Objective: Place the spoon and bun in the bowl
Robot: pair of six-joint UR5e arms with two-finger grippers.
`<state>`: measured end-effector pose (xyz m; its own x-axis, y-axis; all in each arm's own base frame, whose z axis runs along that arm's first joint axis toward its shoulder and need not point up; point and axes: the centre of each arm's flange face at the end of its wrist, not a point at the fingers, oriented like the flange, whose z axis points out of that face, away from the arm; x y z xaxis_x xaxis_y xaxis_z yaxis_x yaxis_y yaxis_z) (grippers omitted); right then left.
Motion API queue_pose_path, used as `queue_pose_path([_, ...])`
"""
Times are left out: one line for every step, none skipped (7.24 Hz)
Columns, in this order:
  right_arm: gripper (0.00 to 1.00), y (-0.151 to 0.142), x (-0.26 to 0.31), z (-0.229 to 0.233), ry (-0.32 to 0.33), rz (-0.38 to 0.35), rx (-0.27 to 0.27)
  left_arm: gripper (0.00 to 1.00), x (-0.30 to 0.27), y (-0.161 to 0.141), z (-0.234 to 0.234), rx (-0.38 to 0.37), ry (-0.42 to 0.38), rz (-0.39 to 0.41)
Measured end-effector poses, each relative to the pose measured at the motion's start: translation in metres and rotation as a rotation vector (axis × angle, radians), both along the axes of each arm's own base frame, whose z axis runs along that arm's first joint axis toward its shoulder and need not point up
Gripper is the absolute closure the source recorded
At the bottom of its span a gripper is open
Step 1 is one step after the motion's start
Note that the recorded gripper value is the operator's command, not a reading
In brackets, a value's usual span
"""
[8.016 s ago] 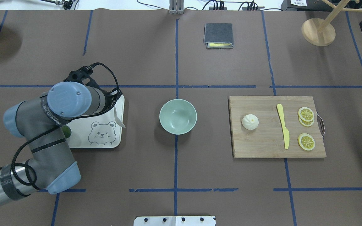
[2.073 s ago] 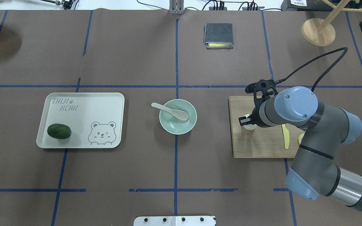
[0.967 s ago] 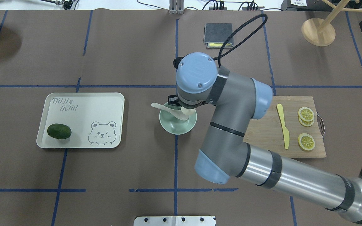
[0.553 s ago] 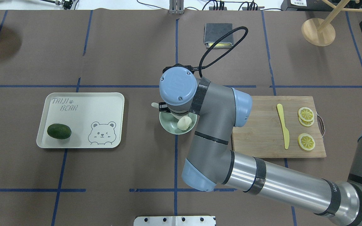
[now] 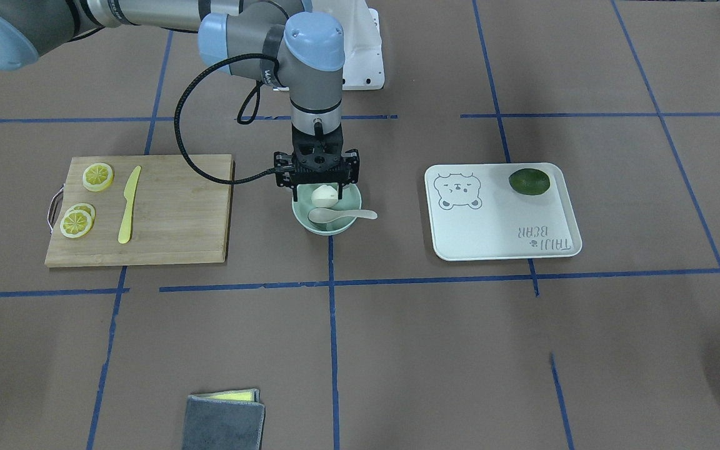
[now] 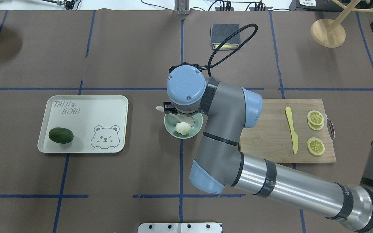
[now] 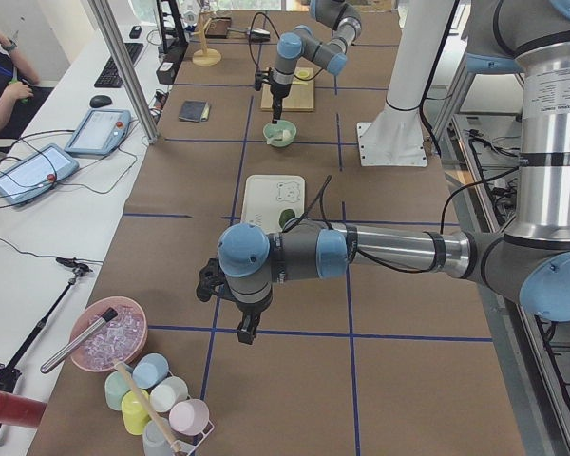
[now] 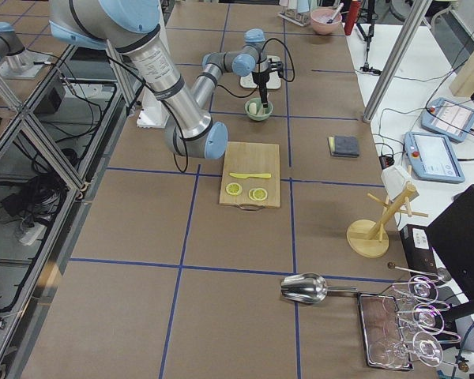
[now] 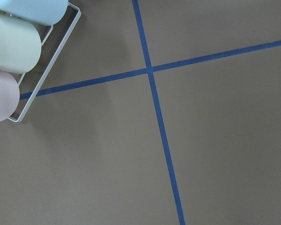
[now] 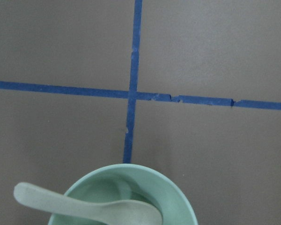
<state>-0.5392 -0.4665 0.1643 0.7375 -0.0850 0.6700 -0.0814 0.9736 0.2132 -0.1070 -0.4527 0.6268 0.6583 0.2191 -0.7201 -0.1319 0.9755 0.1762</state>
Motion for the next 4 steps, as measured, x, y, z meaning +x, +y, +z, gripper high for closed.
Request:
queue_pose_path([0.0, -0.021, 0.045, 0.018, -0.008, -0.051, 0.021, 0.0, 0.0, 0.0, 0.002, -0.005, -0.001, 0.001])
queue_pose_path([0.0, -0.042, 0.102, 0.045, -0.013, -0.111, 0.043, 0.0, 0.0, 0.0, 0.004, -0.008, -0.004, 0.003])
queue_pose_path([0.0, -0.066, 0.167, 0.081, -0.009, -0.18, 0.073, 0.0, 0.0, 0.0, 0.004, -0.011, -0.008, 0.003])
queue_pose_path([0.0, -0.086, 0.228, 0.122, 0.005, -0.25, 0.108, 0.0, 0.0, 0.001, 0.006, -0.02, -0.006, 0.0])
